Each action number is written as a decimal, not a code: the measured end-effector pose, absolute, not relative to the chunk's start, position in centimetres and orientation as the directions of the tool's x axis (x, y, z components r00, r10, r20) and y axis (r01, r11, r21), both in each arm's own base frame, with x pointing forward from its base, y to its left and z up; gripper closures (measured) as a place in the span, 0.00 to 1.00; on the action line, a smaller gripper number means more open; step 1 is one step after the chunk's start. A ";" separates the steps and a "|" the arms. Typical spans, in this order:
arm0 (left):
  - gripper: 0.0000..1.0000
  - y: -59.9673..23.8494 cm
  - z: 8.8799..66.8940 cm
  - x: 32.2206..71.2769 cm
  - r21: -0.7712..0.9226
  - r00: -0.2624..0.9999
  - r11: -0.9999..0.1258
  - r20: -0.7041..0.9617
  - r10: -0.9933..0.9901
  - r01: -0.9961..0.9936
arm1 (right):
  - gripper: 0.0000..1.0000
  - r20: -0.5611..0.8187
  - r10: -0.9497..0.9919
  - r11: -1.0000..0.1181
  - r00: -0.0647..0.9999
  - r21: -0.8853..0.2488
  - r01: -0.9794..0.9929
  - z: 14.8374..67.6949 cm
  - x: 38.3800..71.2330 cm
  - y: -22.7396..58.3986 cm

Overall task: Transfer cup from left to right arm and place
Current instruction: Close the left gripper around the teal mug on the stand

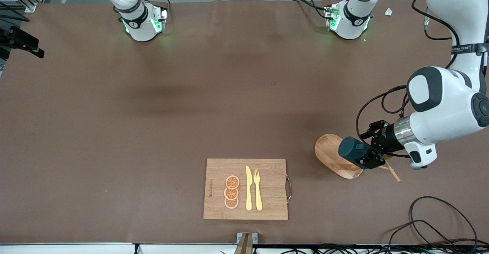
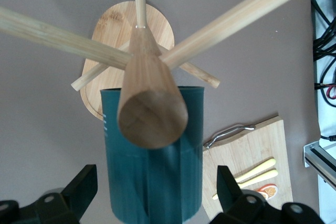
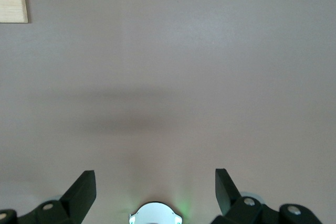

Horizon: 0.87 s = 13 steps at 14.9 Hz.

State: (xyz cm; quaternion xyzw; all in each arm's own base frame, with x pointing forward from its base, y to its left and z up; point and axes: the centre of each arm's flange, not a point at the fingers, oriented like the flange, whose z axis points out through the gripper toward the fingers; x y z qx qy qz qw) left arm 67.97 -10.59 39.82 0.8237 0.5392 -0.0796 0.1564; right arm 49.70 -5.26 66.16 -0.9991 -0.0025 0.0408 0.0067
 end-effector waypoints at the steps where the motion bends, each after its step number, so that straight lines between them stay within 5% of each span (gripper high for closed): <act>1: 0.00 -10.6 39.5 68.0 0.169 0.405 -0.369 -0.301 0.863 0.914 | 0.00 -0.082 0.006 -1.000 0.997 -0.014 0.005 66.2 49.7 -5.2; 13: 0.17 -10.6 38.1 68.2 0.158 0.371 -0.336 -0.354 0.859 0.929 | 0.00 -0.082 0.008 -1.000 0.997 -0.013 0.007 66.2 49.7 -5.1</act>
